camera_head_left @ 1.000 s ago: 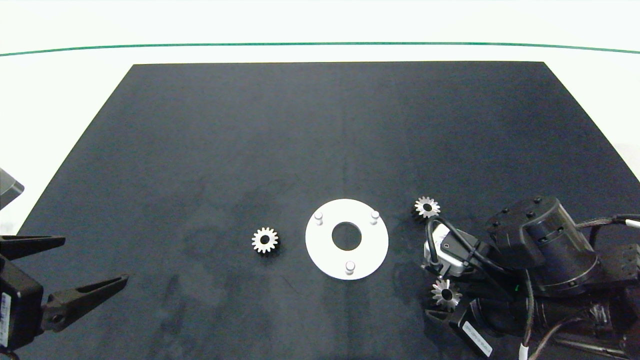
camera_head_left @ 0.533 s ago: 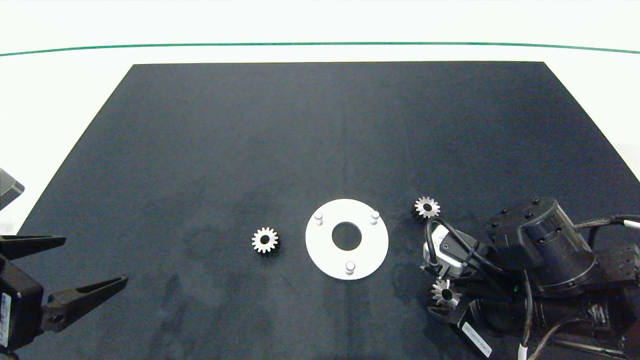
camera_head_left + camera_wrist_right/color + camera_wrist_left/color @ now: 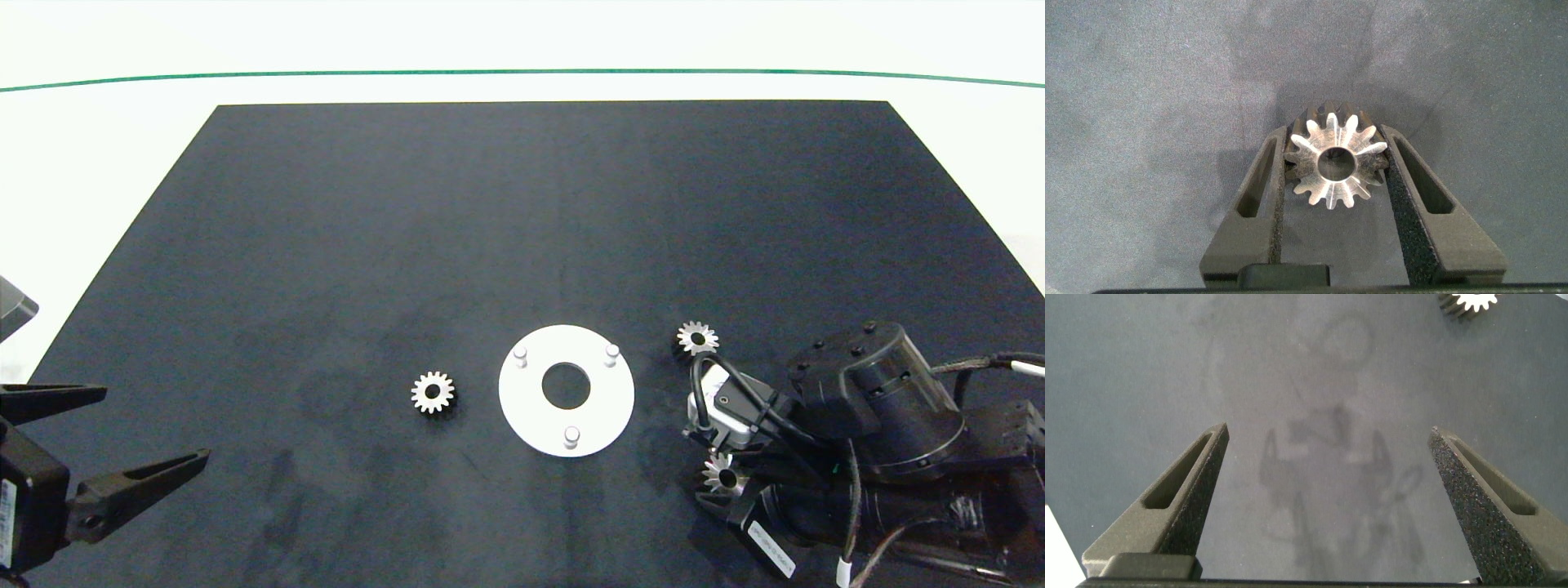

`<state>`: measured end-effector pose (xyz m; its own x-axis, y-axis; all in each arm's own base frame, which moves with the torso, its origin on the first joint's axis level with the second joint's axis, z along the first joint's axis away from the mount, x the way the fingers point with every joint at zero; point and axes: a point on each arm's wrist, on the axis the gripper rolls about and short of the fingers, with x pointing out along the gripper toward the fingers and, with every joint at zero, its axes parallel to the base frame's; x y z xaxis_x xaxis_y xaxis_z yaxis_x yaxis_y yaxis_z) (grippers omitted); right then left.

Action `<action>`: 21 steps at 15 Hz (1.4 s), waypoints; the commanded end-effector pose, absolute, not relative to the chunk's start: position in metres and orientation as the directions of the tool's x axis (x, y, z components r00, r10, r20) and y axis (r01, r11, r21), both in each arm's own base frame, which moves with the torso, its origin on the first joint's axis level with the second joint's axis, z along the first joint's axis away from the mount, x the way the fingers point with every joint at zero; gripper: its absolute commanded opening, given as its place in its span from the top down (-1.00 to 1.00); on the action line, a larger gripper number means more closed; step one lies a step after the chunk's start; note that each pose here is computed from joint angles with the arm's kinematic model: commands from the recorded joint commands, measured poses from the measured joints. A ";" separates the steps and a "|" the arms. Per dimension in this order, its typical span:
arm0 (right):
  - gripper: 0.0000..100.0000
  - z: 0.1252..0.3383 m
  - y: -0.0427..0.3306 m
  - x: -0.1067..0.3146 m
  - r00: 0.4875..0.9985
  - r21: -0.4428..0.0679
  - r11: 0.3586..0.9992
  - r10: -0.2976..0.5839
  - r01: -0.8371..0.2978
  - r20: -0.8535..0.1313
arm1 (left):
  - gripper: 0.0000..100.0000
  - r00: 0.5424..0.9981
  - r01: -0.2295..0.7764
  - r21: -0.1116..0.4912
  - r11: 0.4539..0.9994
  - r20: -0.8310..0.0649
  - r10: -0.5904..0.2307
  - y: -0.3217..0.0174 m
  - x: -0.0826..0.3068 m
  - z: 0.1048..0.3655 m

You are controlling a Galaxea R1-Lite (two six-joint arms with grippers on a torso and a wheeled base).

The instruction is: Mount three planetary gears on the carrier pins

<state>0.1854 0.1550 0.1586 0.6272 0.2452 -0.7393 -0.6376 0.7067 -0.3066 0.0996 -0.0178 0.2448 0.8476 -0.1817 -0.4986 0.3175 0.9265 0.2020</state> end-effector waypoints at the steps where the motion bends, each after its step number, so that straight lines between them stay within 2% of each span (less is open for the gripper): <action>1: 0.45 0.158 0.155 0.185 0.626 -0.309 0.705 0.242 -0.639 -0.742 | -1.00 0.847 0.318 0.203 0.926 -0.499 -0.182 -0.018 0.099 0.245; 14: 0.96 0.157 0.155 0.185 0.621 -0.304 0.705 0.243 -0.641 -0.746 | -1.00 0.849 0.316 0.205 0.926 -0.498 -0.179 -0.018 0.099 0.245; 21: 0.98 0.174 0.148 0.176 0.653 -0.300 0.718 0.275 -0.628 -0.706 | -1.00 0.853 0.313 0.207 0.927 -0.491 -0.178 -0.017 0.098 0.246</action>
